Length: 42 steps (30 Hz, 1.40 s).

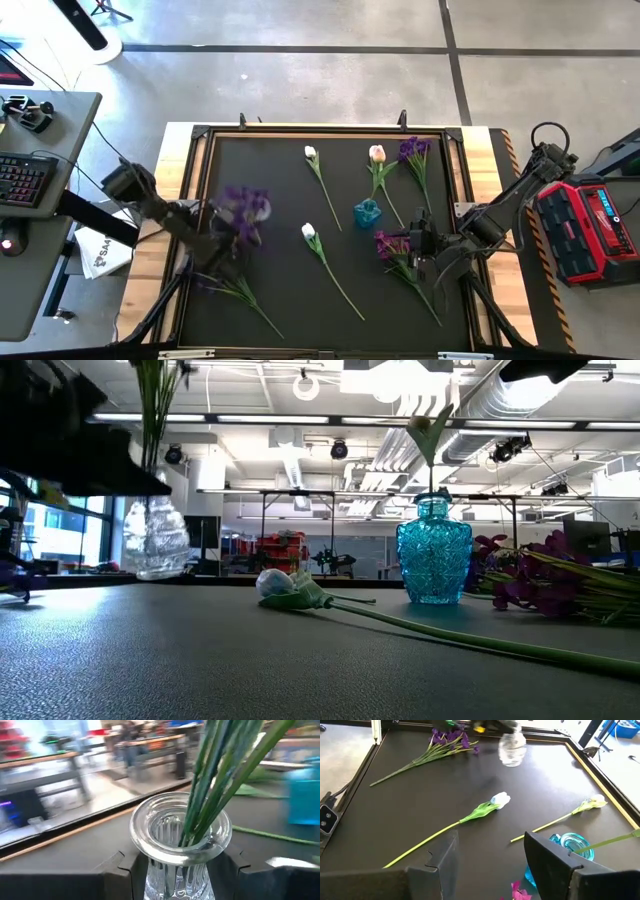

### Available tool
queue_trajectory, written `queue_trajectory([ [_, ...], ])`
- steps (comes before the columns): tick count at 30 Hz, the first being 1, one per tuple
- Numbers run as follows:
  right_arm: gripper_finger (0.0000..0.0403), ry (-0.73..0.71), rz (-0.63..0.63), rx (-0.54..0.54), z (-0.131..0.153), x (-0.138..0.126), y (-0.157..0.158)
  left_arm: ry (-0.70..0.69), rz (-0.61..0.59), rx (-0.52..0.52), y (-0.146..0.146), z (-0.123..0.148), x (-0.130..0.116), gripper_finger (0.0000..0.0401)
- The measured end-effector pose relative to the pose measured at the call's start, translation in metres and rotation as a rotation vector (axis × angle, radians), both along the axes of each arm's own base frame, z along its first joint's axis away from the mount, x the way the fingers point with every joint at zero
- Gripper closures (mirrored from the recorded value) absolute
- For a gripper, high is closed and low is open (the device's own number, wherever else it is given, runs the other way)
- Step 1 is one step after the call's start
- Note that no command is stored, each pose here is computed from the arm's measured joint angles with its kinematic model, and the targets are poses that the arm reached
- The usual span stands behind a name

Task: Sort flowers into vase by color
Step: Move the transparent flower vase to the top left of the table

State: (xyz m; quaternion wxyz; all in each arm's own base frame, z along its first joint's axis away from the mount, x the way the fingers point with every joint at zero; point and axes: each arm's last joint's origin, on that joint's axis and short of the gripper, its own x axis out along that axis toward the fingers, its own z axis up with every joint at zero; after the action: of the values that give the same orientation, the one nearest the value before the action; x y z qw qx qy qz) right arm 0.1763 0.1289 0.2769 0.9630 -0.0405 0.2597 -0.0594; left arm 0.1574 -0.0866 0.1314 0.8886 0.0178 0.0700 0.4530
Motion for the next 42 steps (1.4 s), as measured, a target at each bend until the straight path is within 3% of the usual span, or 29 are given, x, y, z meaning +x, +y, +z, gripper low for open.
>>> queue_trajectory([
  [10,0.021,-0.014,-0.026,-0.01,0.001,0.005,-0.005,0.003,0.196,-0.004,0.044,0.021,-0.006,0.0264],
  [15,0.021,-0.022,-0.034,-0.016,0.003,0.01,-0.01,0.031,0.223,-0.1,0.049,0.031,-0.003,0.0265],
  [24,0.021,-0.015,-0.041,-0.039,0.003,0.012,-0.014,0.245,0.073,-0.198,0.063,0.045,0.037,0.0265],
  [28,0.021,-0.014,-0.039,-0.039,0.003,0.012,-0.014,0.221,0.096,-0.219,0.092,0.04,0.042,0.0265],
  [32,0.021,-0.008,-0.026,-0.03,0.002,0.012,-0.013,0.144,-0.036,-0.272,0.115,0.033,0.039,0.0265],
  [36,0.021,-0.008,-0.026,-0.019,0.002,0.012,-0.013,0.181,-0.196,-0.222,0.126,0.028,0.036,0.0263],
  [42,0.021,-0.043,-0.026,0.007,0.006,0.014,-0.012,0.231,-0.216,-0.153,0.132,0.02,0.029,0.0249],
])
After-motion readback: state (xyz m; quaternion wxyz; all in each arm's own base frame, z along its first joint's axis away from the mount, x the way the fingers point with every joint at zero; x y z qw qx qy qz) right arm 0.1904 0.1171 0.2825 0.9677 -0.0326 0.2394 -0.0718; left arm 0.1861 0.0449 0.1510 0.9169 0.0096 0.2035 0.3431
